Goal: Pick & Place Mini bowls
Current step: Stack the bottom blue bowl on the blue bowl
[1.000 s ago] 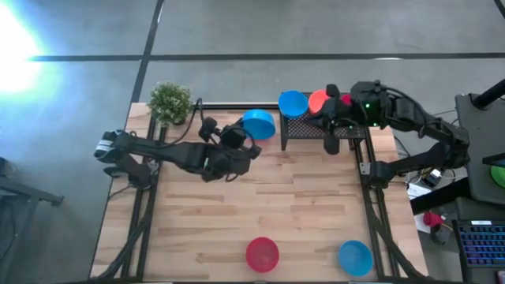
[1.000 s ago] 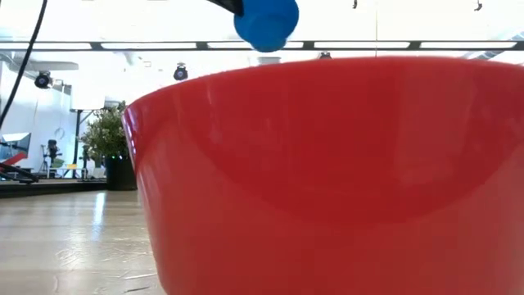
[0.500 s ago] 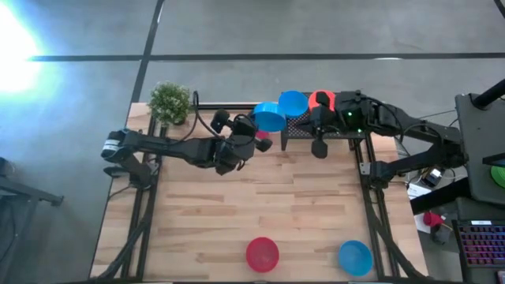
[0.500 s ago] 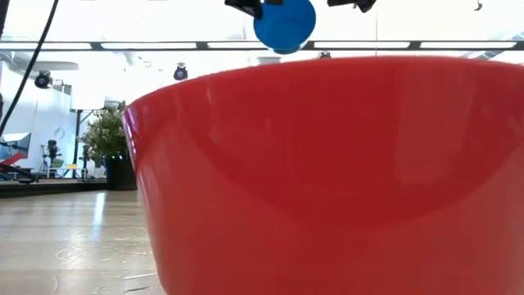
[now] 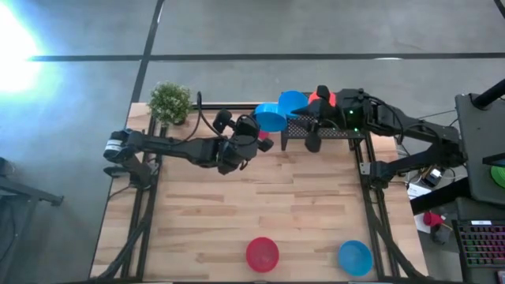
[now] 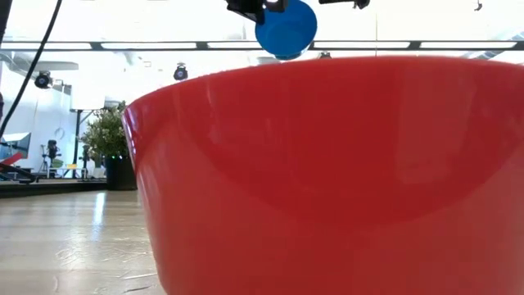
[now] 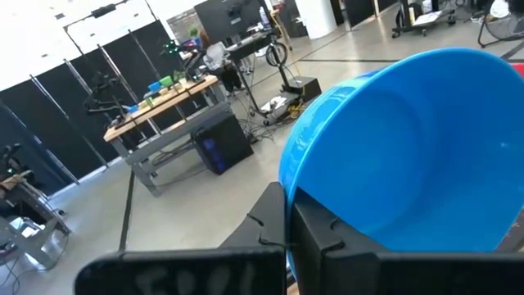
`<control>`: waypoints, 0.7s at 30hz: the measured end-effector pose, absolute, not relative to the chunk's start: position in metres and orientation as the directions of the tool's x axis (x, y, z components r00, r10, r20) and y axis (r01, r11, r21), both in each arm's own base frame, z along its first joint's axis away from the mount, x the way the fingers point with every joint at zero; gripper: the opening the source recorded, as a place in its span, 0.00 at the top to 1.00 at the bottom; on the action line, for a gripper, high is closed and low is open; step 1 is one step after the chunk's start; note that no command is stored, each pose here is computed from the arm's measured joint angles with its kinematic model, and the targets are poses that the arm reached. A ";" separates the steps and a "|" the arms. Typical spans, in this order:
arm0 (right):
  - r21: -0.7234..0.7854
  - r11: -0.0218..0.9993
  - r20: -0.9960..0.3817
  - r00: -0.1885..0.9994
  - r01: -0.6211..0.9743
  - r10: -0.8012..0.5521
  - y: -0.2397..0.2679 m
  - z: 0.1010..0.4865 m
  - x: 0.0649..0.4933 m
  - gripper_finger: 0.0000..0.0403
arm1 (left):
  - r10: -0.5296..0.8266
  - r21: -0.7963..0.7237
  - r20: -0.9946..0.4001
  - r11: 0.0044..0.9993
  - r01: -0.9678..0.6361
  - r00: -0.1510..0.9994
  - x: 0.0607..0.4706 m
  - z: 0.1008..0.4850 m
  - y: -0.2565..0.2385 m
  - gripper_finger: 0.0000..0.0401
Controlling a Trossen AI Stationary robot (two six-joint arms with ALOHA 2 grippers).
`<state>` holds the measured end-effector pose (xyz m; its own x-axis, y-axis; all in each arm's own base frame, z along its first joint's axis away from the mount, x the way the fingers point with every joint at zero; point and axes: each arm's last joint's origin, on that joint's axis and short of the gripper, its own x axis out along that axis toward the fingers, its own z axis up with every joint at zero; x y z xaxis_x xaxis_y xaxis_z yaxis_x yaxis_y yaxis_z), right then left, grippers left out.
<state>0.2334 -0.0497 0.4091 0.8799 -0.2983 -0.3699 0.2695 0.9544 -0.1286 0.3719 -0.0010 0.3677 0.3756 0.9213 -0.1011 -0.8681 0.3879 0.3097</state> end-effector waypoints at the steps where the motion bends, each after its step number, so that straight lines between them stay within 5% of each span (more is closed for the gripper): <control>1: -0.124 0.955 -0.376 0.877 0.271 -0.298 -0.050 0.408 0.235 0.68 | 0.922 0.310 -0.101 0.387 -0.869 0.375 0.372 0.368 -0.001 1.00; 10: -0.160 0.960 -0.451 0.848 0.228 -0.277 -0.054 0.388 0.259 0.64 | 0.920 0.320 -0.107 0.390 -0.863 0.377 0.372 0.367 0.002 1.00; 21: -0.246 0.890 -0.463 0.759 0.385 -0.457 -0.062 0.379 0.271 0.69 | 0.908 0.326 -0.113 0.417 -0.849 0.402 0.373 0.367 0.000 1.00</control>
